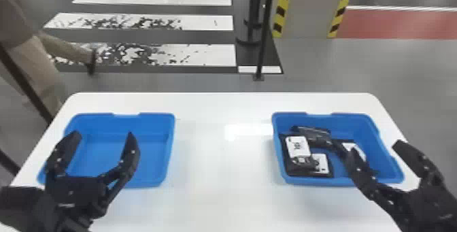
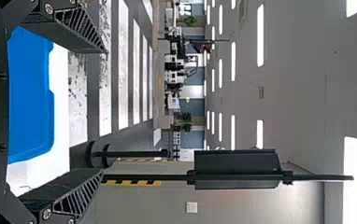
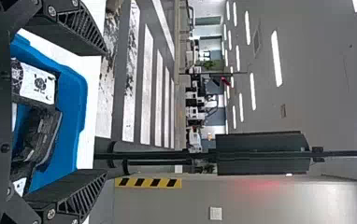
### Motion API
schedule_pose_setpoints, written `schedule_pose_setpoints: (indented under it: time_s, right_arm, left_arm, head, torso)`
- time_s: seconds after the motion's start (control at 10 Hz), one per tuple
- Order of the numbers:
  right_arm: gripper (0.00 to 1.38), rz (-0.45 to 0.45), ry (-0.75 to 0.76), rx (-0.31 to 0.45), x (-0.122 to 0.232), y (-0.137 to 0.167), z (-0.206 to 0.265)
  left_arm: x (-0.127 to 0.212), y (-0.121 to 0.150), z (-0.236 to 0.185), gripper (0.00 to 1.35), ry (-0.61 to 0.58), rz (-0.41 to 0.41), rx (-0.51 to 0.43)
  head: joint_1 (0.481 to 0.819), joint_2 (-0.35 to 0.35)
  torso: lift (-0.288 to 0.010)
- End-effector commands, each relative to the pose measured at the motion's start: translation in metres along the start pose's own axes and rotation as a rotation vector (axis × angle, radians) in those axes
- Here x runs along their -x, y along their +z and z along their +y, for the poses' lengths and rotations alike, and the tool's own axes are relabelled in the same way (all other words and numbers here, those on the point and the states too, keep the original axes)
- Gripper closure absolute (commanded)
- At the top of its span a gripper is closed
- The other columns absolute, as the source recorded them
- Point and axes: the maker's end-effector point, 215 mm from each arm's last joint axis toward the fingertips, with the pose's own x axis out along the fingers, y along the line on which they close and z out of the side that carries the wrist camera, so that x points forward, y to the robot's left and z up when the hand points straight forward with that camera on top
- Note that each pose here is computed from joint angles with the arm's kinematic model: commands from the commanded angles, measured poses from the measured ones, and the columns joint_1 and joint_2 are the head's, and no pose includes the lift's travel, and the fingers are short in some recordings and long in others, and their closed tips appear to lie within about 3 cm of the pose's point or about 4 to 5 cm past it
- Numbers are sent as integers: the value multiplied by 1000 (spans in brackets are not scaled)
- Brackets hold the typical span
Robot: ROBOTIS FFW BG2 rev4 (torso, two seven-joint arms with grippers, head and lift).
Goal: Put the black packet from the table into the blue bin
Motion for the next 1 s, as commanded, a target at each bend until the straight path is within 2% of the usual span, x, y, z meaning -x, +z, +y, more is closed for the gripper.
schedule_pose_setpoints:
  time_s: [0.0, 0.9]
  right_arm:
    - [124, -1, -1, -1, -1, 0, -1]
    - [125, 2, -6, -13, -5, -6, -5]
  left_arm:
    - [-1, 1, -2, 116, -4, -1, 1]
    - [-2, 2, -5, 116, -11, -3, 3]
  head:
    - [695, -23]
    - [695, -33]
  torso:
    - [-110]
    - [-110]
